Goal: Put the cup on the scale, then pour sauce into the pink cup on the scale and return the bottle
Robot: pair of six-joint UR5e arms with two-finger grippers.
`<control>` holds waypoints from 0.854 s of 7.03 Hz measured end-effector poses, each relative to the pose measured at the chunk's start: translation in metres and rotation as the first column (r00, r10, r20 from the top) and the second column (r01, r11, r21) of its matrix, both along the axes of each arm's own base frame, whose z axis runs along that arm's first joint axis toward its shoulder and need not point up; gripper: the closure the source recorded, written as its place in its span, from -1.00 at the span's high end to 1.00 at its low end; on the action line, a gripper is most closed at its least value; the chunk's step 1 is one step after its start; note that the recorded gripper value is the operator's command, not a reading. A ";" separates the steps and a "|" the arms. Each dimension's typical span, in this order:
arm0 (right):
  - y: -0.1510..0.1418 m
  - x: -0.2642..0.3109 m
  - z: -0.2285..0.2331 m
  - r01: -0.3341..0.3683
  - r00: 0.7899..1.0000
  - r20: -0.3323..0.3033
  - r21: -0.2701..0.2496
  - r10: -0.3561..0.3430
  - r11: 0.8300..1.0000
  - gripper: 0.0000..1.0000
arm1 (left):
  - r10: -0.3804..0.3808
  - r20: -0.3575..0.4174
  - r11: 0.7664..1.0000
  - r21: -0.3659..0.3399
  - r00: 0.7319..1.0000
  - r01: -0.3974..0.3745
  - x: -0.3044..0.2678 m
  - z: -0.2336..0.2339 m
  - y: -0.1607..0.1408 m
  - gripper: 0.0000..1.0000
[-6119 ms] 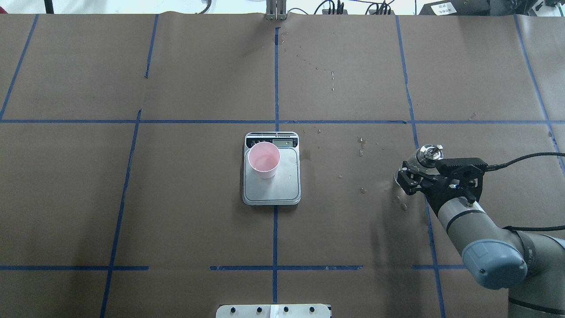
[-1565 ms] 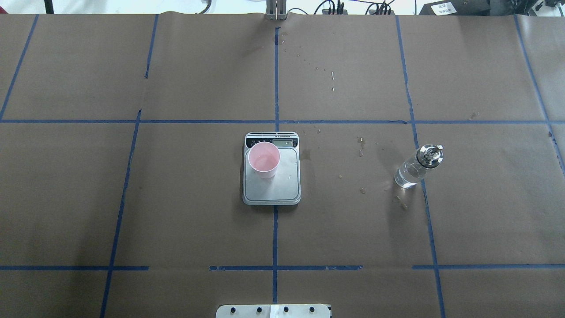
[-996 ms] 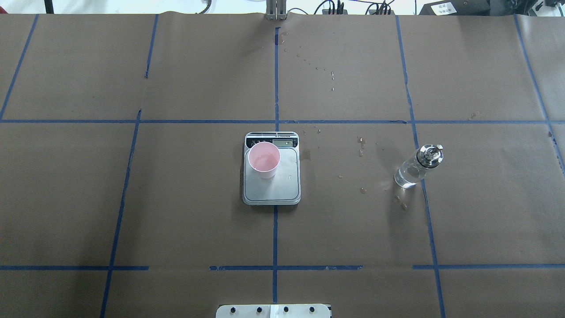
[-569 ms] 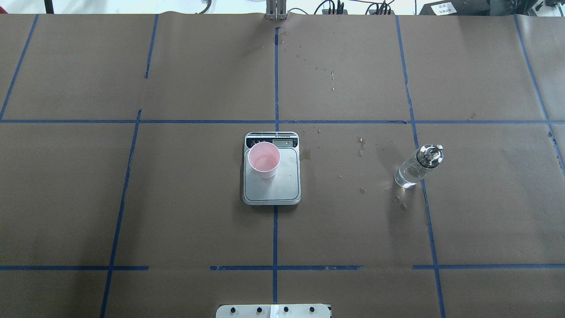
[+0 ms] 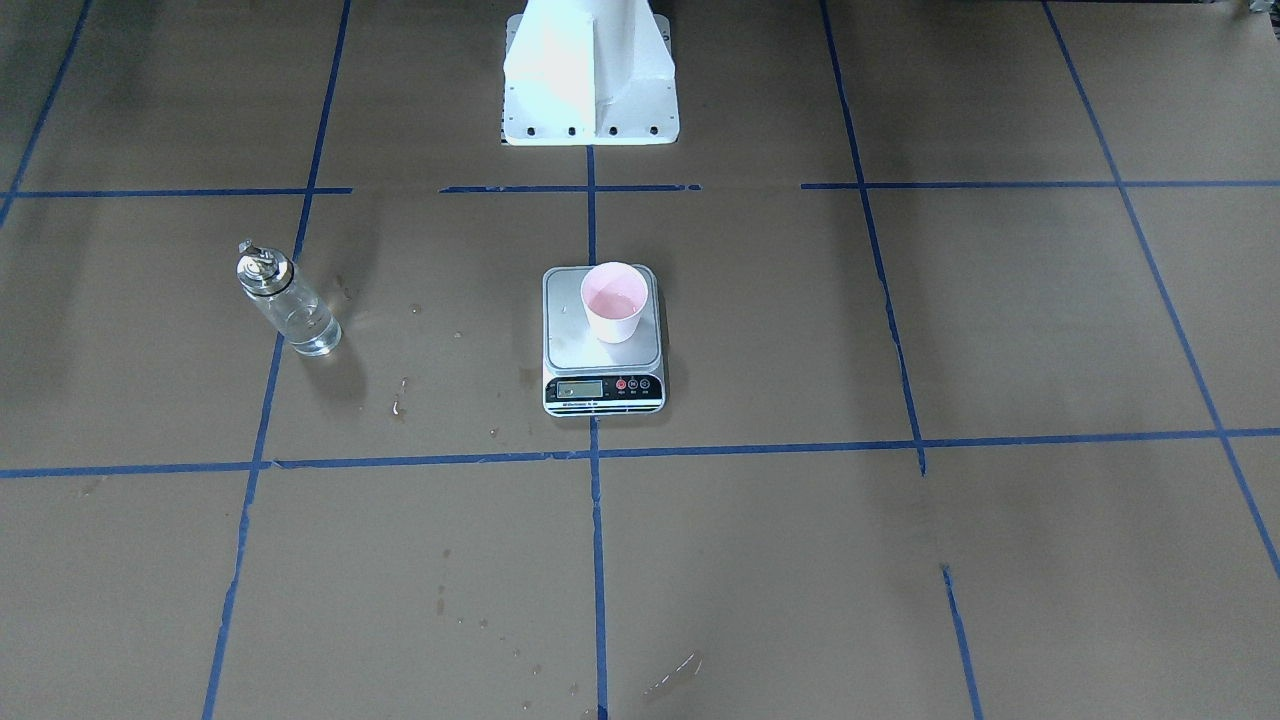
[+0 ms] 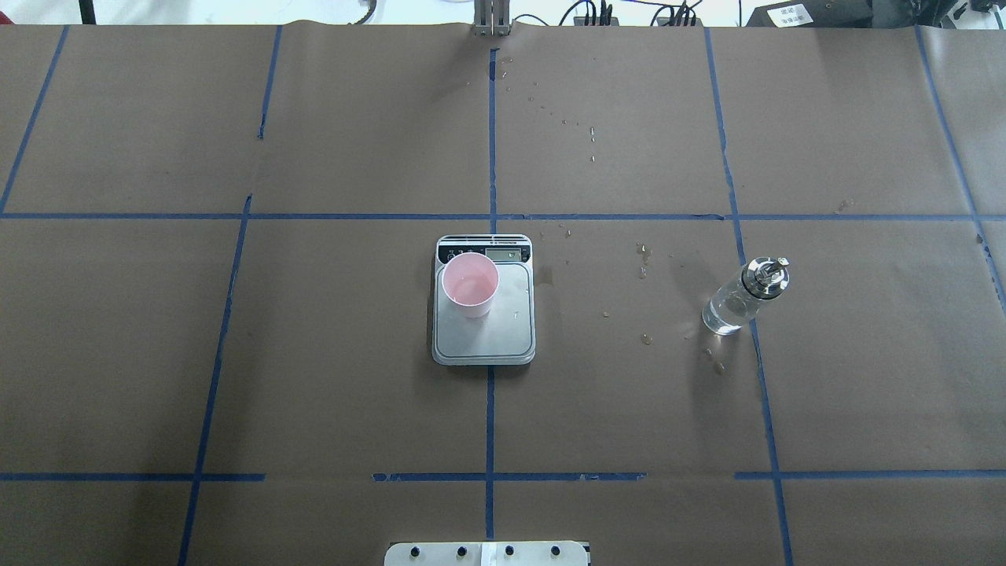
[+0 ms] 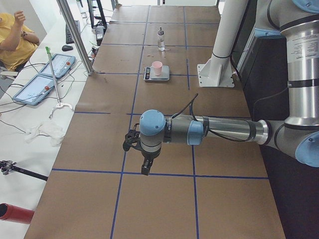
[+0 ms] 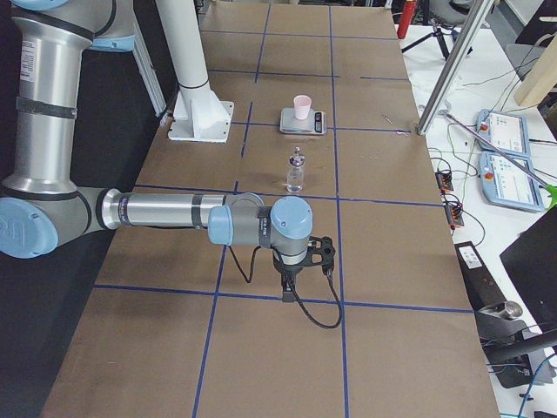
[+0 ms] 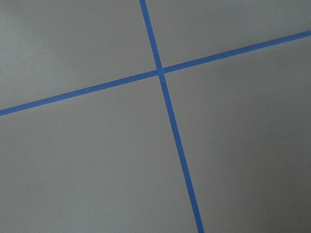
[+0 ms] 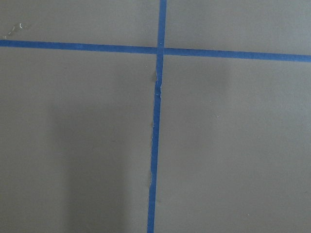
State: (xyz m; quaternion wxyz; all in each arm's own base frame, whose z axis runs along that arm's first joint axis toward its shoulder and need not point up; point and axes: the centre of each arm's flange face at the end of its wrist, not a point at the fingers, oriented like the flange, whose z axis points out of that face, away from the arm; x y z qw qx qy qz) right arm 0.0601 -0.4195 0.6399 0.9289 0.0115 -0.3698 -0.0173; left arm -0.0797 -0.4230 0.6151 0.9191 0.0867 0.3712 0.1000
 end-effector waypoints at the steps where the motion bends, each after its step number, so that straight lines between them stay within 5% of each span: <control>1: 0.000 0.000 0.001 0.000 1.000 0.000 -0.002 0.000 1.000 1.00 | 0.000 0.000 1.000 -0.002 1.000 0.000 0.000 0.001 0.001 1.00; 6: 0.000 0.000 0.004 0.001 1.000 -0.002 -0.006 -0.001 1.000 1.00 | 0.000 0.000 1.000 -0.011 1.000 0.000 0.000 0.005 0.005 1.00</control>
